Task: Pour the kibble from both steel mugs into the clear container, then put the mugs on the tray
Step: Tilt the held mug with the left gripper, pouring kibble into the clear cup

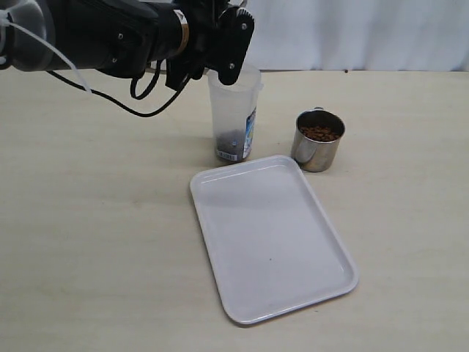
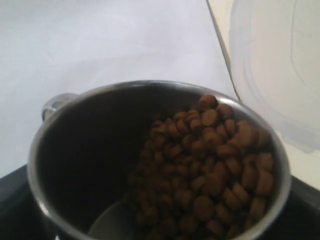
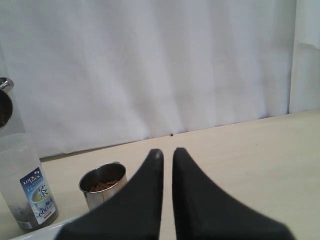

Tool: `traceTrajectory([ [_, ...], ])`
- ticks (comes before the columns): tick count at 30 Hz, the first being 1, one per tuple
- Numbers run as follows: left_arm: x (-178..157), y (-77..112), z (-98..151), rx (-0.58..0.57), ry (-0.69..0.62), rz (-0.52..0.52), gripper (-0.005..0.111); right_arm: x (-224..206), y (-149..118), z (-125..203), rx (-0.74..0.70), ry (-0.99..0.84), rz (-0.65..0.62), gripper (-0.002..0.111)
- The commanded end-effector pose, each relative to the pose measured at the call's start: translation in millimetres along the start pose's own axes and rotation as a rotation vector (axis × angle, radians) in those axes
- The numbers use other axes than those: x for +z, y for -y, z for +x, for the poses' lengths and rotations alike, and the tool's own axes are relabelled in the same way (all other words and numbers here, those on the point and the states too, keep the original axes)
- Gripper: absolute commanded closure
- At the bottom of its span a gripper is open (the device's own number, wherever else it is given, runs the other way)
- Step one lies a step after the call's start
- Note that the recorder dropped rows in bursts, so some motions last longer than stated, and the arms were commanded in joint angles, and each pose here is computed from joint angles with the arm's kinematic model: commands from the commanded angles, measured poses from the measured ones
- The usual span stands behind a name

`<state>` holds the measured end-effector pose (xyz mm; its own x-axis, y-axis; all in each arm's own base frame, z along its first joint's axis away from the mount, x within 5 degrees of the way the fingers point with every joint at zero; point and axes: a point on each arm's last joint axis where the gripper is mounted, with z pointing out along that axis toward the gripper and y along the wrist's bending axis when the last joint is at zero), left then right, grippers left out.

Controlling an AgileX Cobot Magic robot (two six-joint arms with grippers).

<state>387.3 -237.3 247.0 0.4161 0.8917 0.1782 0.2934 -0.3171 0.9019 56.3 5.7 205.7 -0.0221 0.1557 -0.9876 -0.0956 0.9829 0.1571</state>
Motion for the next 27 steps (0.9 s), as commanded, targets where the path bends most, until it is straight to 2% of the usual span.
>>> traceTrajectory([
  [1,-3.3,-7.7,1.0,0.006,-0.005,-0.022,0.107,-0.1,0.0,1.0,-0.005,0.001,-0.002,0.103],
  [9,-3.8,-8.0,-1.3,0.021,-0.004,-0.023,0.107,-0.1,0.0,1.0,-0.005,0.001,-0.002,0.103],
  [14,-6.0,-9.3,-12.6,0.063,0.017,-0.029,0.107,-0.1,0.0,1.0,-0.005,0.001,-0.002,0.103],
  [27,-6.5,-13.5,-12.7,0.07,0.011,-0.041,0.107,-0.1,0.0,1.0,-0.005,0.001,-0.002,0.103],
])
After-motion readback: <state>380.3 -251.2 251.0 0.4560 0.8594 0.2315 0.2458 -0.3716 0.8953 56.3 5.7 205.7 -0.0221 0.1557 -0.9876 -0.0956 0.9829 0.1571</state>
